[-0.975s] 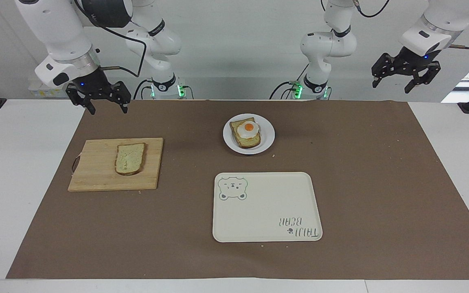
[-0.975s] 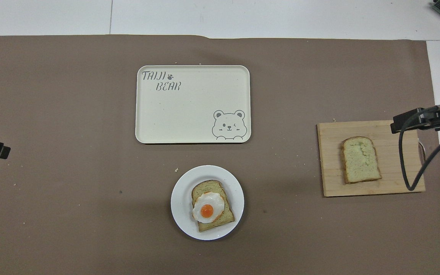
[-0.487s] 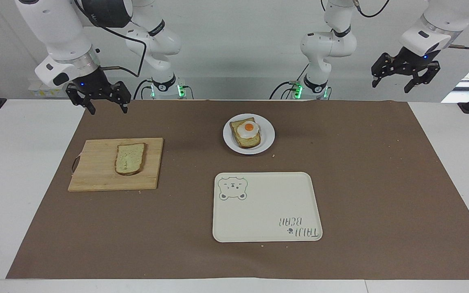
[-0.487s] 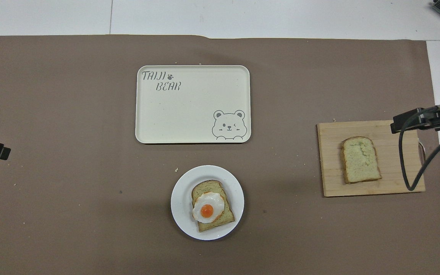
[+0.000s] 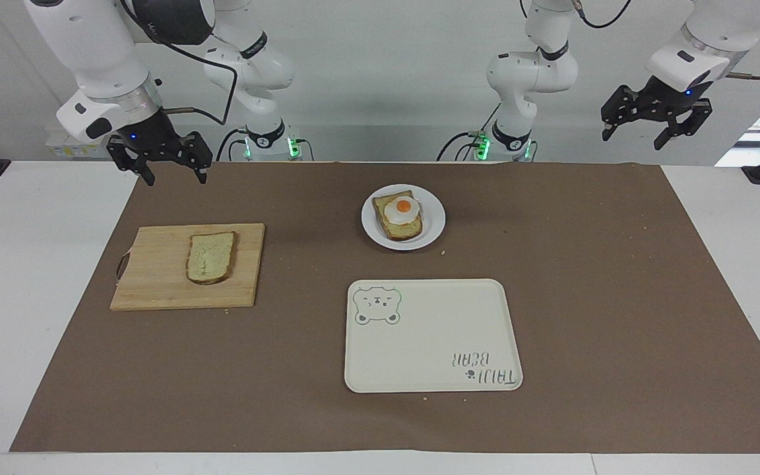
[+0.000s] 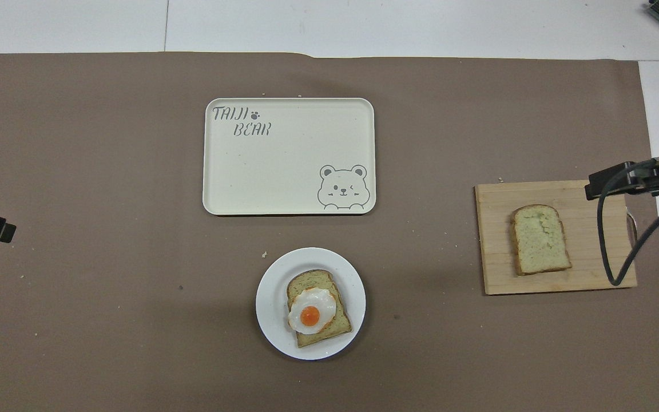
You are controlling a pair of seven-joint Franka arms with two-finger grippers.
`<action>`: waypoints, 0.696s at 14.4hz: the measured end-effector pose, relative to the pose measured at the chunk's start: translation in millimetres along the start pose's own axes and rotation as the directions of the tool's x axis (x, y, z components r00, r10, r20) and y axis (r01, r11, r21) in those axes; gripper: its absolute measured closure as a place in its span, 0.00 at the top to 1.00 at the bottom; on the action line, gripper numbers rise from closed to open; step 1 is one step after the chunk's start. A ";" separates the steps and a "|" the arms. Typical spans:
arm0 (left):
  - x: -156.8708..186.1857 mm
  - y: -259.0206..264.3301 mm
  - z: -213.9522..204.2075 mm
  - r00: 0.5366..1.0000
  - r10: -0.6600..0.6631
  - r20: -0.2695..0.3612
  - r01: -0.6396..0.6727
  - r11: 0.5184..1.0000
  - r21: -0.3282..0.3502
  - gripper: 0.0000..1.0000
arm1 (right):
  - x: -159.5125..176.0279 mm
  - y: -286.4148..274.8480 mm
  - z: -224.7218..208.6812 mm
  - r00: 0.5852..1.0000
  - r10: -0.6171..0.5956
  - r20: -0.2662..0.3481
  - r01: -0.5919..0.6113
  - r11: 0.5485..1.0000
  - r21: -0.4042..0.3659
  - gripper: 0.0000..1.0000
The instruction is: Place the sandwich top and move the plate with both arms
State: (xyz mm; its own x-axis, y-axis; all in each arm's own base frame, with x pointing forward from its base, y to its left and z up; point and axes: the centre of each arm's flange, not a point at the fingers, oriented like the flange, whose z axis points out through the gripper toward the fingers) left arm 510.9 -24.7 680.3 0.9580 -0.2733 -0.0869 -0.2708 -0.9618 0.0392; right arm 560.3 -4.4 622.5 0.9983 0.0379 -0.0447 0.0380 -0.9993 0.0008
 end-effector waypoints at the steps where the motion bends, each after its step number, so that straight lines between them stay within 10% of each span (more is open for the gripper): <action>1: -0.1 0.0 0.0 1.000 0.000 0.001 0.000 1.000 0.000 1.00 | 0.0 0.0 0.0 1.000 0.000 0.000 0.000 1.000 0.000 1.00; 10: -0.8 0.5 -0.9 1.000 0.001 -0.001 -0.001 1.000 0.000 1.00 | 0.0 0.0 0.0 1.000 0.000 0.000 0.000 1.000 0.000 1.00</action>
State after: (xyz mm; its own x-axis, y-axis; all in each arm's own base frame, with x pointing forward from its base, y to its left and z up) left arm 510.0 -24.9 681.2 0.9579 -0.2740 -0.0860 -0.2715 -0.9616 0.0390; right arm 560.3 -4.4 622.5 0.9983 0.0380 -0.0447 0.0380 -0.9993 0.0008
